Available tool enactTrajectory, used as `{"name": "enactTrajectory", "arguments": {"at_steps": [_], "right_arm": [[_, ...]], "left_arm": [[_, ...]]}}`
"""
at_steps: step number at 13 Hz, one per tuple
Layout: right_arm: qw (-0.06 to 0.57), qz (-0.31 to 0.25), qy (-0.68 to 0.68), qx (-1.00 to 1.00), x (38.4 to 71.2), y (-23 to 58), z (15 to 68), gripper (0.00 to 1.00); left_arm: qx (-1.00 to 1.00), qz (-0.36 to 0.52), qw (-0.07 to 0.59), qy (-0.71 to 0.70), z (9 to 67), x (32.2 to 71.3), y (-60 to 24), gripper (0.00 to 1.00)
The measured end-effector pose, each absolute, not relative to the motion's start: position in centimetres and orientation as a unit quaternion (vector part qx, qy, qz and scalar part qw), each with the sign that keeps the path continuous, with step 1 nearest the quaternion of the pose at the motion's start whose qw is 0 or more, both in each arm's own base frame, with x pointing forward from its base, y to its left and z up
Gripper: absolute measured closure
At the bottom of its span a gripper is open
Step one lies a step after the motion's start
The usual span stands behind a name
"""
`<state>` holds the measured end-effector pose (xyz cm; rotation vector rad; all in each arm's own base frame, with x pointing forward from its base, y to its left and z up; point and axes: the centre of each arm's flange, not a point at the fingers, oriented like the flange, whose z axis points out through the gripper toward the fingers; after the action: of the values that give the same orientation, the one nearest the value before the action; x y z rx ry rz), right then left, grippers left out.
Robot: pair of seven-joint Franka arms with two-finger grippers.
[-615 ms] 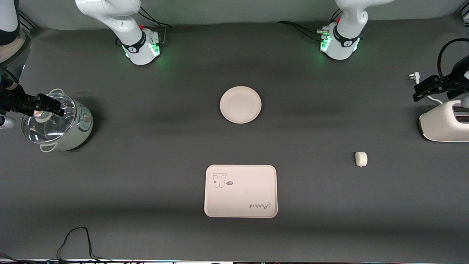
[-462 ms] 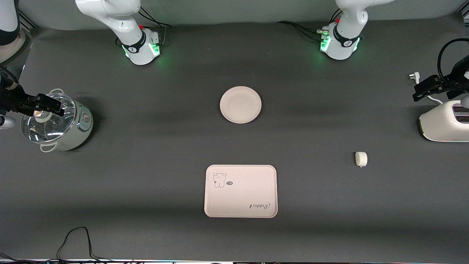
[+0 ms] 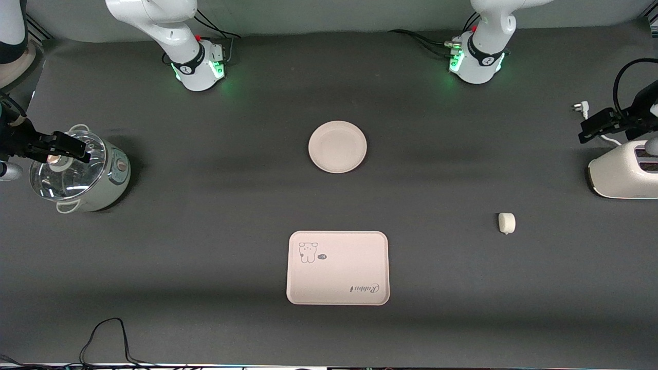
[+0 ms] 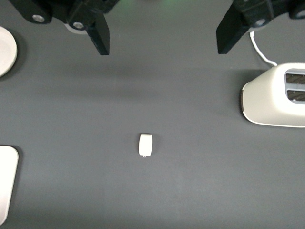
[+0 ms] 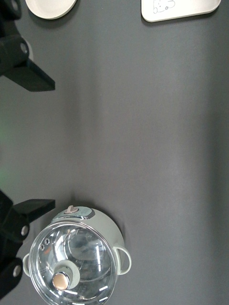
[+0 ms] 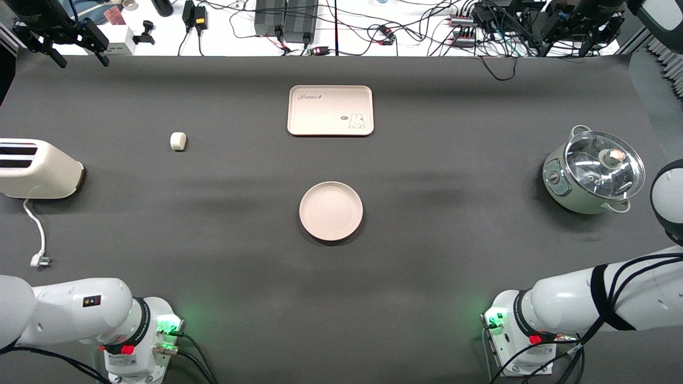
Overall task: Place bun in plate and plate on tray
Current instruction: 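Move the left gripper down toward the small white bun, then close the left gripper on the white bun and lift it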
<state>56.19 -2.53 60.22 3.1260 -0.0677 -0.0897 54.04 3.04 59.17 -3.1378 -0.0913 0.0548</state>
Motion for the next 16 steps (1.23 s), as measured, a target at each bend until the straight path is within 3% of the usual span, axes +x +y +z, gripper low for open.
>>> {"name": "enactTrajectory", "arguments": {"at_steps": [7, 16], "right_arm": [[0.007, -0.031, -0.022, 0.999, 56.2, -2.5, 60.0, 0.00], [0.007, -0.033, -0.022, 0.999, 56.1, -2.5, 59.8, 0.00]], "left_arm": [[-1.000, 0.000, -0.013, -0.023, 43.4, 61.0, 3.3, 0.00], [-0.999, -0.037, -0.012, 0.012, 21.5, 58.6, 0.9, 0.00]]}}
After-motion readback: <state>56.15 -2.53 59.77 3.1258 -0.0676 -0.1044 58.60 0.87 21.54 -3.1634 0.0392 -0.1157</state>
